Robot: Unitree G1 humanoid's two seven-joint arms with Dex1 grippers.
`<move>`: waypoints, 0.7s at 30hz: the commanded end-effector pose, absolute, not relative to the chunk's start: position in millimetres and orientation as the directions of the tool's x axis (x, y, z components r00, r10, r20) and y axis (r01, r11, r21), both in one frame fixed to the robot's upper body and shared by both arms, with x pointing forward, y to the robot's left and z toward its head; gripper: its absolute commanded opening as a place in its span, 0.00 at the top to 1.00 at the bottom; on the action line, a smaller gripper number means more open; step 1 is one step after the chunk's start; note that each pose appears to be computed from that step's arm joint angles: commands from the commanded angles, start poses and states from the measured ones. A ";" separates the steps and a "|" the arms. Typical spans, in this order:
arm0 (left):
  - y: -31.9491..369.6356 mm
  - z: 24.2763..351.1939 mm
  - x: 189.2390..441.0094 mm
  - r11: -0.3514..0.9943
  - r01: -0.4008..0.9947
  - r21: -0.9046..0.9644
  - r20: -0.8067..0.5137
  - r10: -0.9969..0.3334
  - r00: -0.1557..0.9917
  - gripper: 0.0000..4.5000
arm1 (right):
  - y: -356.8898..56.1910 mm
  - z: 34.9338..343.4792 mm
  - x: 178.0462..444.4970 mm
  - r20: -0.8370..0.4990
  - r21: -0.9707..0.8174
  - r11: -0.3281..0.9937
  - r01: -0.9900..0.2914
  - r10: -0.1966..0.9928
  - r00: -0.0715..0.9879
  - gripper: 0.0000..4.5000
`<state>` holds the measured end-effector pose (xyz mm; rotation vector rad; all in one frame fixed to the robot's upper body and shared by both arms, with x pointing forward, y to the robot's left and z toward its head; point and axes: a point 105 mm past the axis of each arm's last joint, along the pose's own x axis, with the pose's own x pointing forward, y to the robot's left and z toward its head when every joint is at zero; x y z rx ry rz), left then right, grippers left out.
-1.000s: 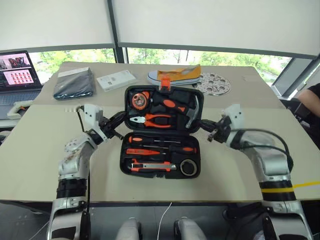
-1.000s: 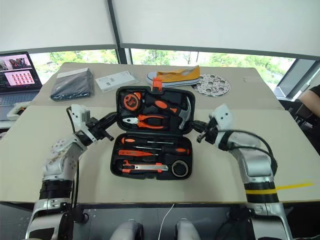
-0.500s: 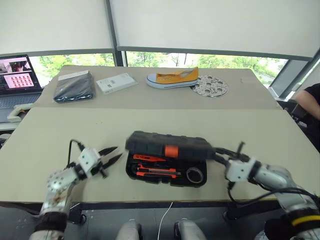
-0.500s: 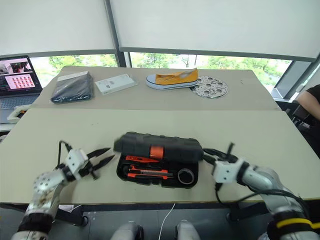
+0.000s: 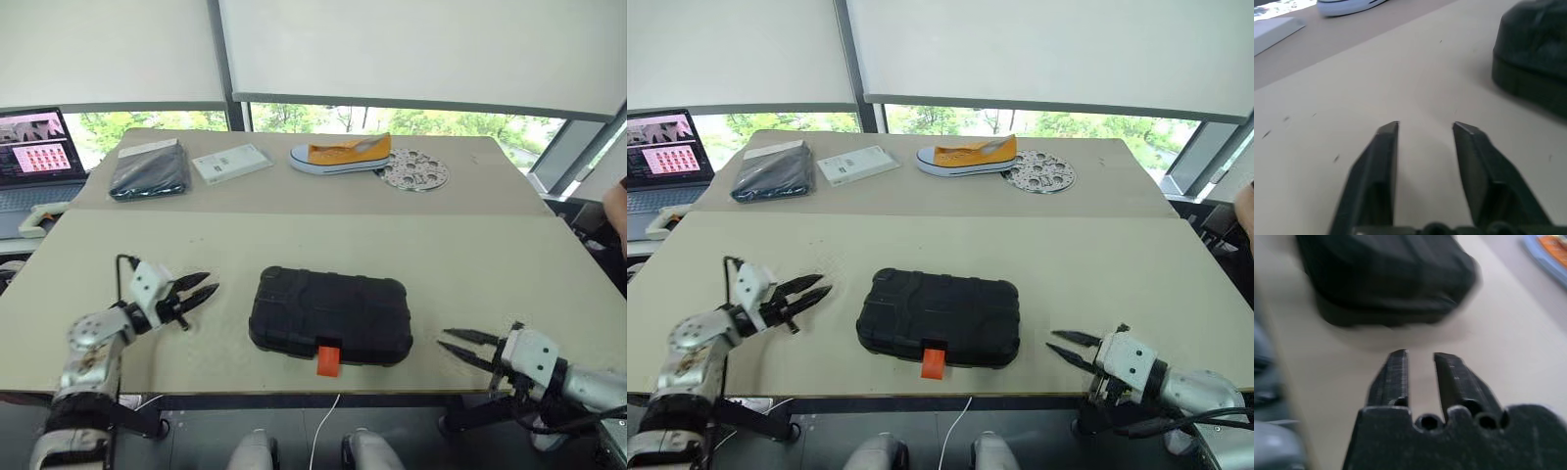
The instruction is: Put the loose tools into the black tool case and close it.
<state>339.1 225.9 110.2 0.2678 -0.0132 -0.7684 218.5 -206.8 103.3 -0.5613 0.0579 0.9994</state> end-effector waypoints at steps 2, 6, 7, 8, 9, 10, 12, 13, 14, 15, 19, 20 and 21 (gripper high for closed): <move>197.8 121.4 361.3 0.627 0.741 0.239 -0.106 -0.742 0.662 0.99 | -171.8 102.8 204.4 -0.324 -0.345 0.296 -0.891 0.853 0.409 1.00; 179.4 117.8 378.9 0.570 0.780 0.259 -0.184 -0.763 0.619 0.99 | -153.4 91.2 210.0 -0.381 -0.335 0.247 -0.909 0.847 0.371 1.00; 174.2 116.6 381.3 0.552 0.801 0.231 -0.202 -0.778 0.595 0.99 | -151.8 91.2 216.4 -0.382 -0.336 0.264 -0.904 0.839 0.387 1.00; 170.2 115.8 383.9 0.542 0.814 0.210 -0.216 -0.786 0.579 0.99 | -149.3 95.2 224.5 -0.364 -0.358 0.281 -0.890 0.836 0.410 1.00; 166.7 115.8 384.9 0.527 0.827 0.195 -0.221 -0.798 0.561 0.99 | -147.1 99.4 231.7 -0.345 -0.378 0.298 -0.877 0.833 0.432 1.00; 164.4 114.6 384.4 0.509 0.842 0.179 -0.232 -0.810 0.539 0.99 | -145.3 101.7 236.1 -0.337 -0.381 0.309 -0.871 0.831 0.442 1.00; 161.8 108.8 380.0 0.458 0.873 0.169 -0.281 -0.827 0.488 0.99 | -142.0 103.6 242.2 -0.334 -0.396 0.307 -0.866 0.830 0.447 1.00; 162.3 105.1 377.4 0.438 0.884 0.163 -0.305 -0.830 0.468 0.99 | -140.7 104.0 246.5 -0.328 -0.402 0.315 -0.860 0.827 0.456 1.00; 163.4 101.8 374.6 0.424 0.893 0.153 -0.325 -0.832 0.450 0.99 | -139.6 105.0 250.8 -0.320 -0.412 0.322 -0.852 0.825 0.466 1.00; 165.3 100.9 372.4 0.419 0.895 0.152 -0.326 -0.834 0.446 0.99 | -139.4 106.3 257.1 -0.310 -0.427 0.335 -0.840 0.818 0.485 1.00; 176.6 100.7 363.5 0.443 0.891 0.100 -0.297 -0.841 0.452 0.99 | -144.8 108.4 285.1 -0.282 -0.429 0.424 -0.798 0.776 0.564 1.00; 179.7 100.7 359.5 0.452 0.889 0.070 -0.282 -0.846 0.452 0.99 | -147.6 109.2 293.6 -0.272 -0.445 0.442 -0.779 0.762 0.588 1.00; 182.7 102.0 357.0 0.470 0.882 0.039 -0.255 -0.848 0.464 0.99 | -150.1 109.8 301.5 -0.262 -0.462 0.456 -0.761 0.749 0.608 1.00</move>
